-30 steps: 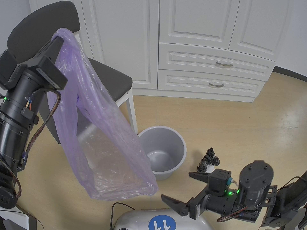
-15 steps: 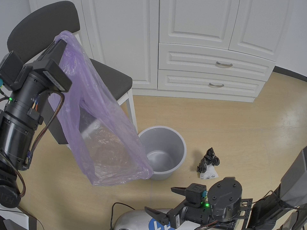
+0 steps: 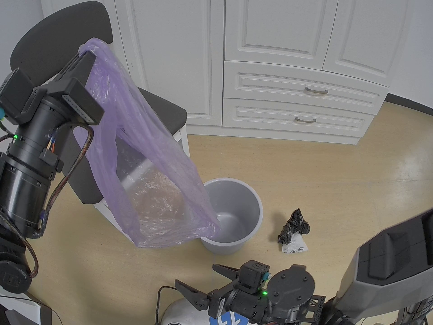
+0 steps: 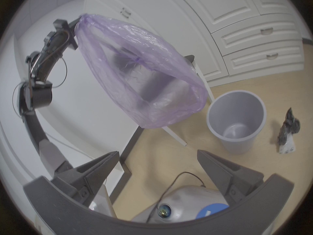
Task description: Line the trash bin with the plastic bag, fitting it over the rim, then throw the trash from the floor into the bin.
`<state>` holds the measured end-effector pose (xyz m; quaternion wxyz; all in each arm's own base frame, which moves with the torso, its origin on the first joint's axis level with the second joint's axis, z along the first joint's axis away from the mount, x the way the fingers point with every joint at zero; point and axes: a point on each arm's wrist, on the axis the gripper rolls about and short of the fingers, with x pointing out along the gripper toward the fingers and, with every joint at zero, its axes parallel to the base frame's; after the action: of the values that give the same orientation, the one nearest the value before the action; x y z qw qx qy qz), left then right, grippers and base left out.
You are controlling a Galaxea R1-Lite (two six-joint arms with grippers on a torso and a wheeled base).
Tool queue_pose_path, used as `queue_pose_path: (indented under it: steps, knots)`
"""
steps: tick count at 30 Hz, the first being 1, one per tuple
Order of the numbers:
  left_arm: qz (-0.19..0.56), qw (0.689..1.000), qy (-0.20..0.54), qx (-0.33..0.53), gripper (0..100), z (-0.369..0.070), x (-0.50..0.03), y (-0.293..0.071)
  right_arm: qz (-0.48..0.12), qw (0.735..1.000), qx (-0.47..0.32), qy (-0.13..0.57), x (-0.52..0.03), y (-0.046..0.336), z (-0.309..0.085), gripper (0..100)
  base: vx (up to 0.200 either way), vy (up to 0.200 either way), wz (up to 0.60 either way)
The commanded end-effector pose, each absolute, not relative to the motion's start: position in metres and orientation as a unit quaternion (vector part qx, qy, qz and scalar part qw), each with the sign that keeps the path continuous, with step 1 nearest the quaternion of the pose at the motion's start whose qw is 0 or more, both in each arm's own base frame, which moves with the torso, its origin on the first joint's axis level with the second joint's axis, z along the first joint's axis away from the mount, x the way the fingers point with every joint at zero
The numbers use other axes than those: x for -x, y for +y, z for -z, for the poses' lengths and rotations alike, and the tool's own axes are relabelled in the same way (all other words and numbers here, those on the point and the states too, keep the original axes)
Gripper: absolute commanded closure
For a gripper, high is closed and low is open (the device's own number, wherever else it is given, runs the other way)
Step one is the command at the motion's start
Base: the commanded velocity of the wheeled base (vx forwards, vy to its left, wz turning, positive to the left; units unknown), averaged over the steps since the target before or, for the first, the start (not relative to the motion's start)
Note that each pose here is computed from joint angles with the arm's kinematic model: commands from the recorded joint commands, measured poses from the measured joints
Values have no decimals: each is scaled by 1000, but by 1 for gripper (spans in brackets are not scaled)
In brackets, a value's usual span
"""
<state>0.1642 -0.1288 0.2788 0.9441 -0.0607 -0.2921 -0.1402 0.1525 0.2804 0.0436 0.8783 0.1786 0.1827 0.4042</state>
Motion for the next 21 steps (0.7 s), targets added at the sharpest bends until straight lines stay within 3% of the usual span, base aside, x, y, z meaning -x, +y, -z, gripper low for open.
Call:
queue_pose_path:
  steps: [1,10,21]
  knots:
    - [140,944,-293,61,100,-279,-165,-130,-393,879,-186,197,-155,295,-21,0,0,0,0]
    - [138,939,-307,68,100,-283,-164,-129,-357,877,-281,158,-166,316,-40,0,0,0,0]
    - [148,937,-310,72,100,-284,-159,-131,-311,891,-313,103,-193,315,-59,0,0,0,0]
